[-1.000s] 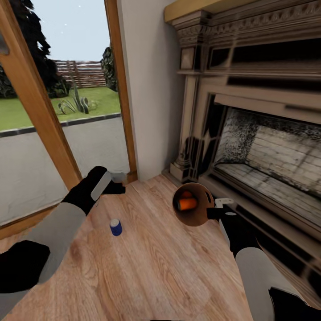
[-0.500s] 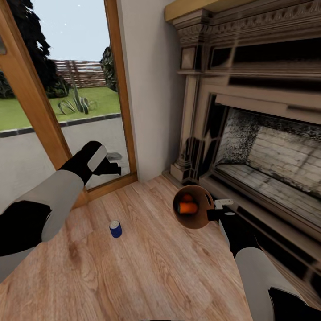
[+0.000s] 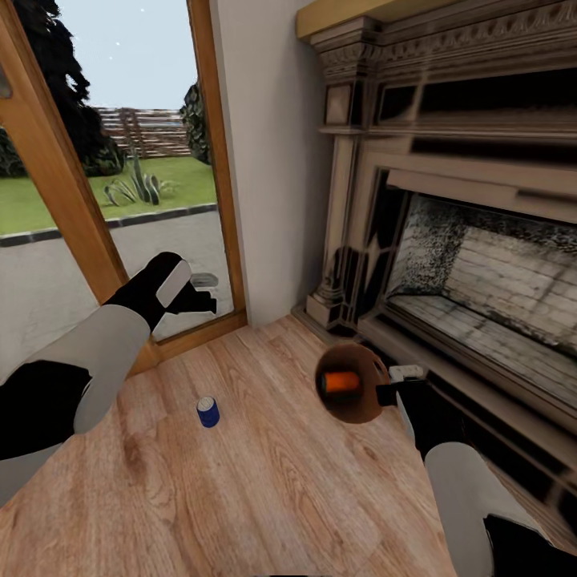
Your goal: Put the three can of soda from the living room inside the tash can in the kitchen.
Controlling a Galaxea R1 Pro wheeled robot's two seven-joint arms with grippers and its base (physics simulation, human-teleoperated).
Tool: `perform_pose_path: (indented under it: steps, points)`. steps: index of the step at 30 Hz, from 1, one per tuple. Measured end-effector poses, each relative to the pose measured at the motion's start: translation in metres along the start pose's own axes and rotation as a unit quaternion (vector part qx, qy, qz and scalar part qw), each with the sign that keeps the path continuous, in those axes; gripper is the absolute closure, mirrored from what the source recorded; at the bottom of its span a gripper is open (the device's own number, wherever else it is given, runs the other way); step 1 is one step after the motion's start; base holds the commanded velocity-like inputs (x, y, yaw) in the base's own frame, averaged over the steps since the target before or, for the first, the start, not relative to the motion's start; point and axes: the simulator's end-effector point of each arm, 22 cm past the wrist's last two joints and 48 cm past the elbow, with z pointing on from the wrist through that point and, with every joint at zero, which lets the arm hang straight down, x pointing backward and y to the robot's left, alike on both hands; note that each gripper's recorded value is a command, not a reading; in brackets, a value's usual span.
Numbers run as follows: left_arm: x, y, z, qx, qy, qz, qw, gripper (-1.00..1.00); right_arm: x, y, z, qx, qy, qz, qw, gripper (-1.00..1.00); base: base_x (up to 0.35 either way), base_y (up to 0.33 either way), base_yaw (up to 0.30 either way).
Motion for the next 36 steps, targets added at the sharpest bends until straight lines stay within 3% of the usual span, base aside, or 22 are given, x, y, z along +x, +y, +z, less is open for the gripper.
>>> perform_pose_path:
  steps: [3,6,10,13,15,17,18,20,25,30,36]
  points:
    - [0.000,0.000,0.000,0.000,0.000,0.000,1.0000,-1.00,0.013,-0.004,-0.017,0.008,0.100,0.010,0.9949,1.00,0.000,0.000,0.000]
    - [0.001,0.000,0.001,0.000,0.002,0.000,1.0000,-1.00,0.004,-0.005,-0.031,0.011,0.151,0.014,0.9884,1.00,0.000,0.000,0.000]
    - [0.002,0.000,0.001,-0.002,0.002,0.001,1.0000,-1.00,-0.048,-0.009,-0.044,0.016,0.142,0.008,0.9897,1.00,0.000,0.000,0.000]
    - [0.002,0.000,0.001,-0.002,0.002,0.002,1.0000,-1.00,-0.120,-0.016,-0.064,0.019,0.122,-0.005,0.9924,1.00,0.000,0.000,0.000]
    - [0.002,0.000,0.000,-0.003,0.002,0.002,1.0000,-1.00,-0.163,-0.016,-0.081,0.006,0.100,0.005,0.9950,1.00,0.000,0.000,0.000]
    - [0.002,-0.001,0.001,-0.003,0.002,0.003,1.0000,-1.00,-0.186,-0.009,-0.099,-0.002,0.125,-0.018,0.9920,1.00,0.000,0.000,0.000]
    - [0.002,-0.001,0.001,-0.003,0.002,0.003,1.0000,-1.00,-0.193,-0.005,-0.106,-0.007,0.129,-0.017,0.9915,1.00,0.000,0.000,0.000]
    - [0.002,-0.002,0.000,-0.003,0.002,0.004,1.0000,-1.00,-0.215,-0.006,-0.130,0.003,0.137,-0.032,0.9900,1.00,0.000,0.000,0.000]
    - [0.002,-0.003,0.000,-0.003,0.001,0.005,1.0000,-1.00,-0.287,-0.036,-0.175,0.038,0.075,-0.021,0.9963,1.00,0.000,0.000,0.000]
    - [0.002,-0.003,0.001,-0.005,0.002,0.007,1.0000,-1.00,-0.293,-0.059,-0.181,0.056,0.074,-0.017,0.9955,1.00,0.000,0.000,0.000]
    - [0.004,-0.004,0.004,-0.005,0.005,0.008,0.9999,-1.00,-0.291,-0.062,-0.178,0.053,0.077,-0.010,0.9956,1.00,0.000,0.000,0.000]
